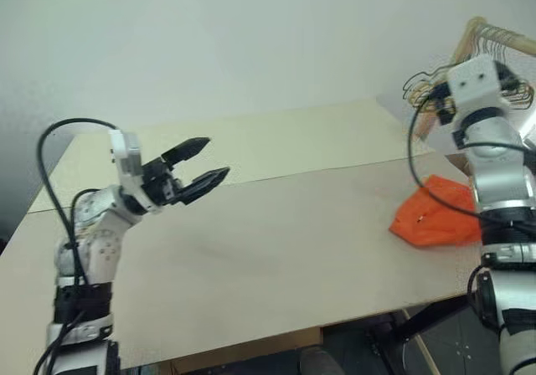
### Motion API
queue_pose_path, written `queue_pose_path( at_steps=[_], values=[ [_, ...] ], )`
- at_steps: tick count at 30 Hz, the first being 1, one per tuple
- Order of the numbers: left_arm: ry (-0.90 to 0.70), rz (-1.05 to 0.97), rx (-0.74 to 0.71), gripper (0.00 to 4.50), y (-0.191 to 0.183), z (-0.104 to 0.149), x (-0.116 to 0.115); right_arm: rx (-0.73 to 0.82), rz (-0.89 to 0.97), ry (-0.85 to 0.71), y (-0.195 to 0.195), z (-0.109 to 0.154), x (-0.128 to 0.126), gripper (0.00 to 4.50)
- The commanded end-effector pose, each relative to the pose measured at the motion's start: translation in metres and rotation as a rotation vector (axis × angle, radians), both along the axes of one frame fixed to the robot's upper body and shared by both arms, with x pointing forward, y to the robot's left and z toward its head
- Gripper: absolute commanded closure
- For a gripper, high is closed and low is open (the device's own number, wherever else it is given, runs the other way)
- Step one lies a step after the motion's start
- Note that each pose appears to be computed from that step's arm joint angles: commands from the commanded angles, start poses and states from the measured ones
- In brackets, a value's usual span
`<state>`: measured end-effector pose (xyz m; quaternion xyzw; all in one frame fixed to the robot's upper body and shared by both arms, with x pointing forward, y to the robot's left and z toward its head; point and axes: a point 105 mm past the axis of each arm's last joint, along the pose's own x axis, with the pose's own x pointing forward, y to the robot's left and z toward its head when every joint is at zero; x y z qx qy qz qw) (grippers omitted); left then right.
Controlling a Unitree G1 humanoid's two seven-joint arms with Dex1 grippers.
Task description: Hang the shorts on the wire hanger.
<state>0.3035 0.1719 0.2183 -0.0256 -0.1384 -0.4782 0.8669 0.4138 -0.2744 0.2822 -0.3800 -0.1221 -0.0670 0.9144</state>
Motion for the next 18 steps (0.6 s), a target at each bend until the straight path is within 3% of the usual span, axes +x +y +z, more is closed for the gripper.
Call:
queue_pose_path(
  at_steps=[1,8,18],
  values=[
    [-0.007,0.099,0.035,0.0,0.014,0.006,-0.009,-0.15,0.279,0.095,0.057,-0.012,-0.011,0.05],
    [0.06,0.229,0.068,0.0,0.025,-0.017,-0.03,-0.308,0.592,0.417,0.102,-0.088,-0.041,0.05],
    [0.103,0.26,0.131,0.0,0.031,-0.028,-0.033,-0.351,0.614,0.525,0.102,-0.111,-0.045,0.05]
  ],
)
